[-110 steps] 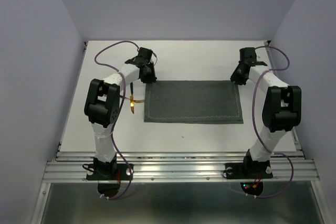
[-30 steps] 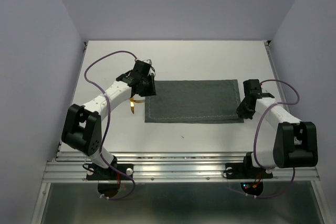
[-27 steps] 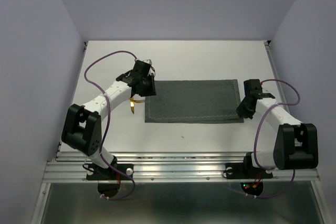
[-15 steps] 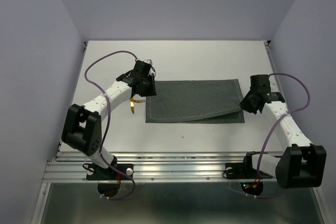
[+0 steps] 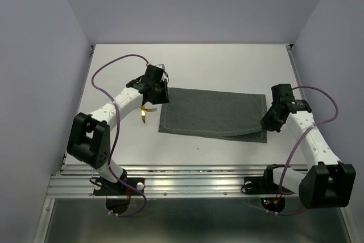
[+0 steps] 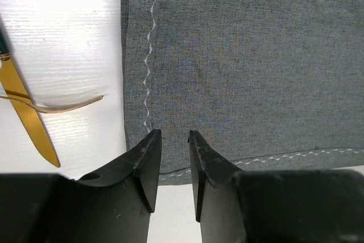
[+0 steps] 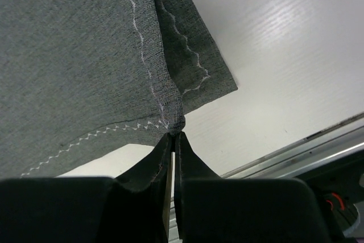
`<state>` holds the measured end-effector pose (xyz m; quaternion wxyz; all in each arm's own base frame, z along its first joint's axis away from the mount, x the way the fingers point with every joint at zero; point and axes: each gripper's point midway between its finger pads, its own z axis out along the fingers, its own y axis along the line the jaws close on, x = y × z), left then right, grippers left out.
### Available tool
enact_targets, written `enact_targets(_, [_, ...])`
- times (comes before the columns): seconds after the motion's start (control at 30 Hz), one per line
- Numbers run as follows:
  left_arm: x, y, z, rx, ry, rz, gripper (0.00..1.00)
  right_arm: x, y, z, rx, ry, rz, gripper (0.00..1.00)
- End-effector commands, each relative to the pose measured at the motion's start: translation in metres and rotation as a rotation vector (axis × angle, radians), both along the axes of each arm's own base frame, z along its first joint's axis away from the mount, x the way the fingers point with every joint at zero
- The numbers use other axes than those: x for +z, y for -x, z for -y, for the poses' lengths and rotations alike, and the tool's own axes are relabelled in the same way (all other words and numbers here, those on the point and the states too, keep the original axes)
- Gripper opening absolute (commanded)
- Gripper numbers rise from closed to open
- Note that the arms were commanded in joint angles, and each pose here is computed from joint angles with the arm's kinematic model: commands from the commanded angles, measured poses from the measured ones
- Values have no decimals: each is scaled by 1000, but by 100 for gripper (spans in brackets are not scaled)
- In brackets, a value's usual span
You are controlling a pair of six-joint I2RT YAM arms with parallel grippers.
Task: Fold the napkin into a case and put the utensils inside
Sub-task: Smooth out the rectangle-folded napkin at the center of the board.
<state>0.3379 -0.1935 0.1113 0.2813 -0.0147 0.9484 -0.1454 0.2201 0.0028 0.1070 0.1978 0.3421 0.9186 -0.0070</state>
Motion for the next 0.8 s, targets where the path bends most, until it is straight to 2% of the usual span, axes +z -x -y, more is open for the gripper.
enact_targets(0.0, [14,-6,8,-8,27,34,38,-11,23,6,-42,26,-88,3])
enact_targets(0.13, [10,-3,8,-22,19,21,38,-14,28,8,-46,39,-145,5])
enact_targets(0.23, [4,-2,7,-25,11,8,38,-17,32,6,-34,31,-189,34])
enact_targets(0.27, [3,-2,8,-26,12,2,38,-16,32,6,-33,30,-188,49])
enact_targets(0.3, [1,-1,9,-30,11,-3,38,-15,31,7,-34,34,-182,55])
enact_targets(0.37, [2,-1,12,-37,14,-1,38,-11,26,8,-44,39,-157,57])
enact_targets(0.53, [0,0,17,-54,14,-6,38,-18,8,10,-59,47,-120,55])
enact_targets(0.67, [-10,0,23,-66,28,-22,38,-33,-13,3,-44,13,-120,42])
enact_targets(0.77, [-20,1,29,-76,50,-43,37,-39,-25,2,-54,5,-109,40])
